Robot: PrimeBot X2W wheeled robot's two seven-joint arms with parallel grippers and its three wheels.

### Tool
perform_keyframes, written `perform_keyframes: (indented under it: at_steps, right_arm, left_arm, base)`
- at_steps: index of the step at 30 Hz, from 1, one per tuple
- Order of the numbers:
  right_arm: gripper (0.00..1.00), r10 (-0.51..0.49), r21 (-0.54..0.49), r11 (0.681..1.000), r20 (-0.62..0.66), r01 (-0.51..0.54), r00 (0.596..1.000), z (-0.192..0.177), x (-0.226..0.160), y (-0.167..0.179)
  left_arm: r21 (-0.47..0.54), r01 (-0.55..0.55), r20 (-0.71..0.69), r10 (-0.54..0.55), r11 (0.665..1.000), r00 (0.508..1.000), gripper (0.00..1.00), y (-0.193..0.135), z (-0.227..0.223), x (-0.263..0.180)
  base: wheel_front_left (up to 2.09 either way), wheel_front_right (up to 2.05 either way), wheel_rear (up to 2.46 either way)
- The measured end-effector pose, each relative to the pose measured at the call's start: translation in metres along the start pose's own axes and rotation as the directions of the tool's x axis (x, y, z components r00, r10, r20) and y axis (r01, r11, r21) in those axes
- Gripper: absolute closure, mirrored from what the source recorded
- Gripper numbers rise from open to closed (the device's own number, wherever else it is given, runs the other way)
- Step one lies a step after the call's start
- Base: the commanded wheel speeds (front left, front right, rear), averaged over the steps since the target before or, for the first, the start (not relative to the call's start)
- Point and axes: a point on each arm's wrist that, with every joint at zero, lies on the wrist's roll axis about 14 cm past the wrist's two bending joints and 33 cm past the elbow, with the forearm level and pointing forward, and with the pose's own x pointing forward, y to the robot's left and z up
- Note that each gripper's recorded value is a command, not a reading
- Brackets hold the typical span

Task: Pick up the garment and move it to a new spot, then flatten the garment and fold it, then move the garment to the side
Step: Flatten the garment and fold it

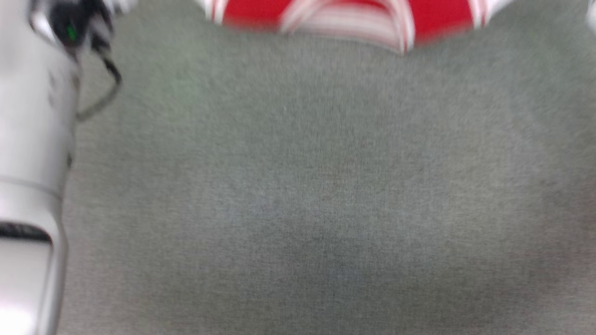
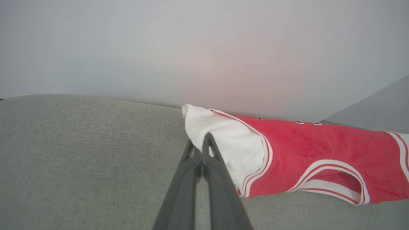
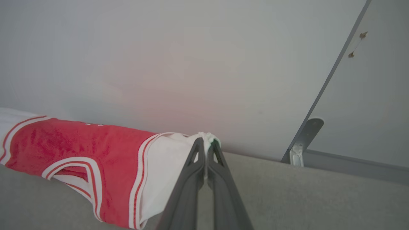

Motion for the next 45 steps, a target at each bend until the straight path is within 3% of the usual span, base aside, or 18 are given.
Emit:
perform_keyframes:
  at_steps: [4,23,34,45]
  right_arm:
    - [1.0,0.015,0.023,1.0,-0.108,-0.012,0.994,-0.021,-0.039,0.001]
    - [1.0,0.107,0.01,0.994,-0.278,-0.109,0.955,-0.091,-0.187,0.023]
    - [1.0,0.171,0.06,0.985,-0.48,-0.163,0.86,-0.163,-0.25,0.041]
    - [1.0,0.173,0.131,0.984,-0.602,-0.118,0.779,-0.189,-0.299,0.03]
  left_arm:
    - [0.006,0.001,-0.035,-0.001,1.0,0.999,1.0,0.005,-0.015,-0.033]
    - [-0.017,0.0,-0.111,-0.002,1.0,0.994,1.0,0.029,-0.13,-0.175]
    - [-0.053,-0.05,-0.189,0.039,0.997,0.981,1.0,0.032,-0.189,-0.242]
    - [-0.076,-0.128,-0.308,0.098,0.989,0.946,1.0,0.037,-0.224,-0.293]
  base:
    - [0.0,0.0,0.0]
    - [0.0,0.0,0.0]
    - [0.0,0.0,0.0]
    - [0.0,0.0,0.0]
